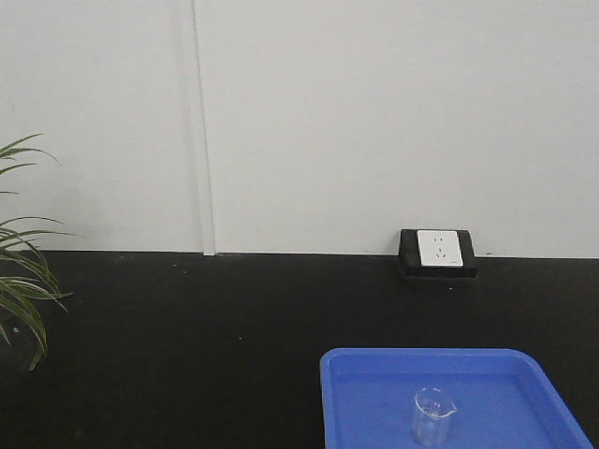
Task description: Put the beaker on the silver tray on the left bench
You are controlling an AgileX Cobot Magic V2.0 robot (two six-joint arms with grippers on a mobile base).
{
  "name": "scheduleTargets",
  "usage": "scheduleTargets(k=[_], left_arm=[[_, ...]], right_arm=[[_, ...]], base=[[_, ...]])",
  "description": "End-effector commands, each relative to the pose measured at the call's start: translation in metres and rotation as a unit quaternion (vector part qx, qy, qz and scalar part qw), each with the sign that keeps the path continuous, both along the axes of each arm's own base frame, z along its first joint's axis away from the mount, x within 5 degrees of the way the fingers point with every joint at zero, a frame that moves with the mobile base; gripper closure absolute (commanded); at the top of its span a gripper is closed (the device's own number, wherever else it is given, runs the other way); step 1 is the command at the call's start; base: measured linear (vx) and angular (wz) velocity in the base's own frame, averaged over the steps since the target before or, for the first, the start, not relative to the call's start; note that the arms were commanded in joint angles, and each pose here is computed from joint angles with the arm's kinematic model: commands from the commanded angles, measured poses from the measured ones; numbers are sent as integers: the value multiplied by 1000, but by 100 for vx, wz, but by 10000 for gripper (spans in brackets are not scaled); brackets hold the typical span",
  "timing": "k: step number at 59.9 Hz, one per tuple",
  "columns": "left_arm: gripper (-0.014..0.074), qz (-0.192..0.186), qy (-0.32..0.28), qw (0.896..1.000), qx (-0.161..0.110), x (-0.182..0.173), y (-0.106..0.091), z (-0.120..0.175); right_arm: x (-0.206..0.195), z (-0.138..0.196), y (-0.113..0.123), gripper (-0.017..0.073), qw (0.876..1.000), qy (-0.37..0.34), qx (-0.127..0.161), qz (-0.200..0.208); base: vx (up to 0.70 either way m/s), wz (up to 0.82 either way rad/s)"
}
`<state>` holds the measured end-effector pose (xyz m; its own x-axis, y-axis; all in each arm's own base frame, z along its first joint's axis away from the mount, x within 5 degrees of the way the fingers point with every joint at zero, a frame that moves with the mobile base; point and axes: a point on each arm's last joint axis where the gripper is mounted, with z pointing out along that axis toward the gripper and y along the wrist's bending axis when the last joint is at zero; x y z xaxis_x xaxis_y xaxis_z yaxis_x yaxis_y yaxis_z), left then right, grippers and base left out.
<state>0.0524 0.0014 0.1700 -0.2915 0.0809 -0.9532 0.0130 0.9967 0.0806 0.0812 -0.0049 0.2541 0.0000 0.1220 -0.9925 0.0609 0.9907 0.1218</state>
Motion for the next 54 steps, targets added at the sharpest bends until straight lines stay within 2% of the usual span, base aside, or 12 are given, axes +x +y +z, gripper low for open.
scheduleTargets(k=[1, 14, 25, 42, 49, 54], left_arm=[[592, -5, -32, 999, -3, 2, -1, 0], [592, -5, -32, 999, -3, 2, -1, 0], [592, -5, -31, 999, -3, 2, -1, 0], [592, -5, -31, 999, -3, 2, -1, 0], [592, -5, -31, 999, -3, 2, -1, 0], [592, -5, -31, 999, -3, 2, -1, 0]], right_arm=[[14, 14, 0, 565, 1000, -20, -9, 7], [45, -6, -1, 538, 998, 65, -1, 11], [64, -20, -1, 456, 995, 102, 6, 15], [90, -47, -2, 191, 986, 162, 15, 20], [104, -53, 0, 95, 990, 135, 11, 35], [115, -57, 5, 63, 992, 103, -11, 70]], base=[[0, 0], [0, 0], [0, 0], [0, 0], [0, 0], [0, 0]])
